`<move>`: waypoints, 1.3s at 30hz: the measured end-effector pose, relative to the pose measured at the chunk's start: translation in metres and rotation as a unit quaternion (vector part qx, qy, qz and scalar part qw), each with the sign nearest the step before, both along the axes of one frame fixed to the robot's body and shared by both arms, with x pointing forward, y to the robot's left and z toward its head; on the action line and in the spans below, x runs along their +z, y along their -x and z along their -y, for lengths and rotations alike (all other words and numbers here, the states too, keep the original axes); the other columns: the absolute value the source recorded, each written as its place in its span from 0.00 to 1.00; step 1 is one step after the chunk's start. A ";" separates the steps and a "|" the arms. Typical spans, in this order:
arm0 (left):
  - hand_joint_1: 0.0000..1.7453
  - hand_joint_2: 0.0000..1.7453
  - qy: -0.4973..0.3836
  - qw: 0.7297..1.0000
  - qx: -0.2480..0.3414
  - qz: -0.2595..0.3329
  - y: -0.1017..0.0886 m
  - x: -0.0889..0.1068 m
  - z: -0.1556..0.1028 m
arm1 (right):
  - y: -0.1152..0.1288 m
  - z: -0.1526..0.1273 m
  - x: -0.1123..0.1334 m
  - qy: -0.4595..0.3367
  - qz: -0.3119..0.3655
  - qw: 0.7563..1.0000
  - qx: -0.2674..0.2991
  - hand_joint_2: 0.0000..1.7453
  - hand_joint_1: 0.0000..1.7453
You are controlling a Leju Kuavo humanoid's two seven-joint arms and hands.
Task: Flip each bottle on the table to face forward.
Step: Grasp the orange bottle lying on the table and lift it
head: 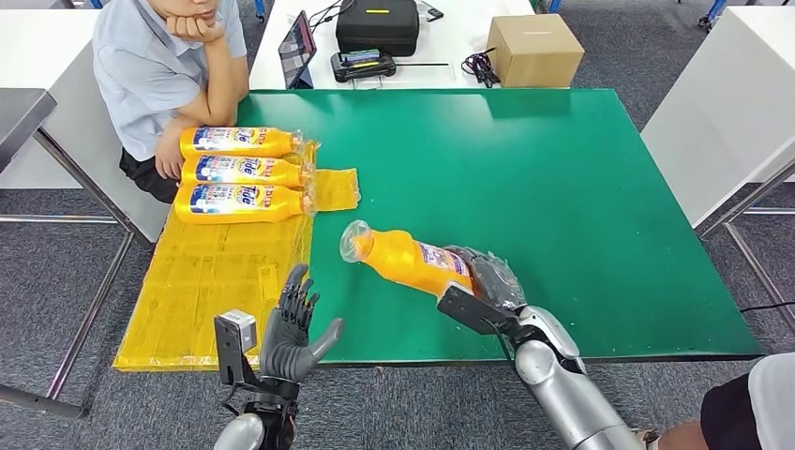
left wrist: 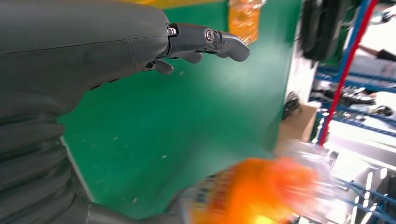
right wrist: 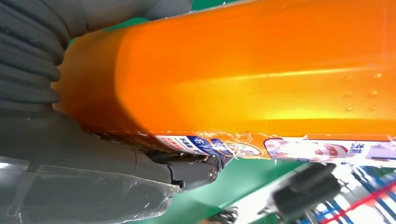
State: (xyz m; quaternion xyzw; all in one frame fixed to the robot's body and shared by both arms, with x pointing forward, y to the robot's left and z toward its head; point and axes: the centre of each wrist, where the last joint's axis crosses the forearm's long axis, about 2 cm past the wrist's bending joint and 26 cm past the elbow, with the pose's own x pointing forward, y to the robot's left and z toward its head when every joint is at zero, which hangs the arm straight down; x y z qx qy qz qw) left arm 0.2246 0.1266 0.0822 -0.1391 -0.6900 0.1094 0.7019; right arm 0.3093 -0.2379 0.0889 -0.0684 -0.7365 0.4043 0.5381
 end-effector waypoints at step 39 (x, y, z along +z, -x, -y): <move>0.00 1.00 -0.089 0.992 -0.006 0.088 -0.026 0.002 0.033 | 0.024 -0.094 -0.004 -0.099 -0.048 0.990 0.093 1.00 0.99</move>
